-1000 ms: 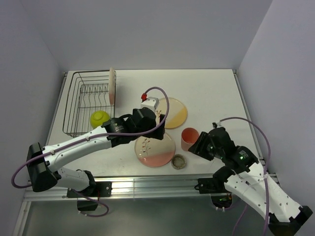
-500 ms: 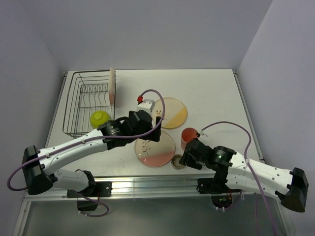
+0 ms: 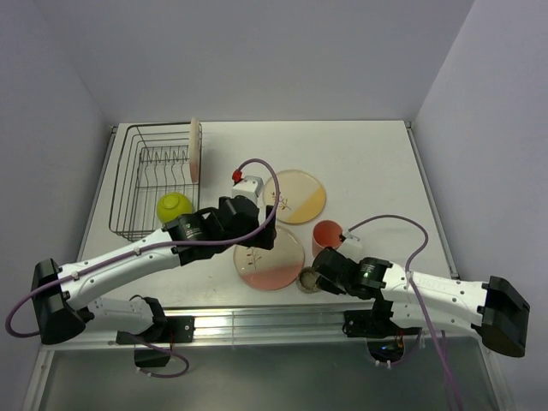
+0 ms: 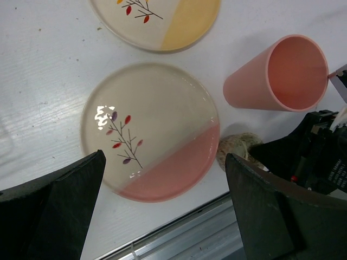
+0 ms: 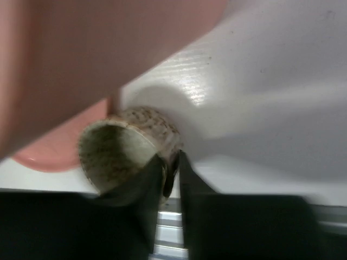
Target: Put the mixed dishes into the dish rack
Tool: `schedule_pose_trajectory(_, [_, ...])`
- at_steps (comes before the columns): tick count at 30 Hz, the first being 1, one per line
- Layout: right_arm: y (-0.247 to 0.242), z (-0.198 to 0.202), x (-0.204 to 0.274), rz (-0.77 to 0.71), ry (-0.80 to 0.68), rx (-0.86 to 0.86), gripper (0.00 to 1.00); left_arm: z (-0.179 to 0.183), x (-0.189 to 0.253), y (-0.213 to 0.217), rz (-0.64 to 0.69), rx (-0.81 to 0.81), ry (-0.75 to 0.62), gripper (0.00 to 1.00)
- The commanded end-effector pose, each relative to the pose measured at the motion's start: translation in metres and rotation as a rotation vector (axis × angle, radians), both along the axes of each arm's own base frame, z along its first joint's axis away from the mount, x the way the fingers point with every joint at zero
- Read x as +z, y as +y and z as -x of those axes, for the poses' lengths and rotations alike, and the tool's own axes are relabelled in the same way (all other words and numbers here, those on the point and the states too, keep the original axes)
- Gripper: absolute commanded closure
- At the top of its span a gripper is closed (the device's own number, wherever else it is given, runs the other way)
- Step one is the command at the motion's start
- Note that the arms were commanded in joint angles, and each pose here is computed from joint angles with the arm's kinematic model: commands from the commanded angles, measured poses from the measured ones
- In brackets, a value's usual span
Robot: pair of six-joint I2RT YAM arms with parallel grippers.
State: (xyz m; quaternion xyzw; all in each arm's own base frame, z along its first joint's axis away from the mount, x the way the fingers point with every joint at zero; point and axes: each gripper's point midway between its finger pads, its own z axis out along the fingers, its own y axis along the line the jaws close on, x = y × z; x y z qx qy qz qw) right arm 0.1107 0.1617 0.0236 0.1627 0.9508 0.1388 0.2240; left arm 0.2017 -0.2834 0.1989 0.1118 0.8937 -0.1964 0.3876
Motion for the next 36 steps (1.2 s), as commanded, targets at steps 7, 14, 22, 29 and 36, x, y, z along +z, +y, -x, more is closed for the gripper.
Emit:
schedule_pose_trajectory(7, [0.017, 0.009, 0.028, -0.013, -0.037, -0.013, 1.0, 0.009, 0.032, -0.002, 0.122, -0.05, -0.052, 0.01])
schedule_pose_trajectory(14, [0.019, 0.014, 0.073, -0.058, -0.109, -0.014, 1.0, 0.012, 0.049, 0.0, 0.164, -0.069, -0.082, 0.01])
schedule_pose_trajectory(22, [0.04, 0.019, 0.14, -0.286, -0.182, 0.083, 1.0, 0.062, 0.082, -0.038, 0.395, -0.435, -0.095, 0.01])
schedule_pose_trajectory(29, [0.029, 0.021, 0.236, -0.588, -0.337, 0.154, 1.0, 0.112, 0.12, -0.053, 0.642, -0.729, -0.136, 0.01])
schedule_pose_trajectory(36, [0.036, 0.034, 0.274, -0.748, -0.354, 0.222, 1.0, 0.152, 0.152, -0.049, 0.852, -0.954, -0.214, 0.01])
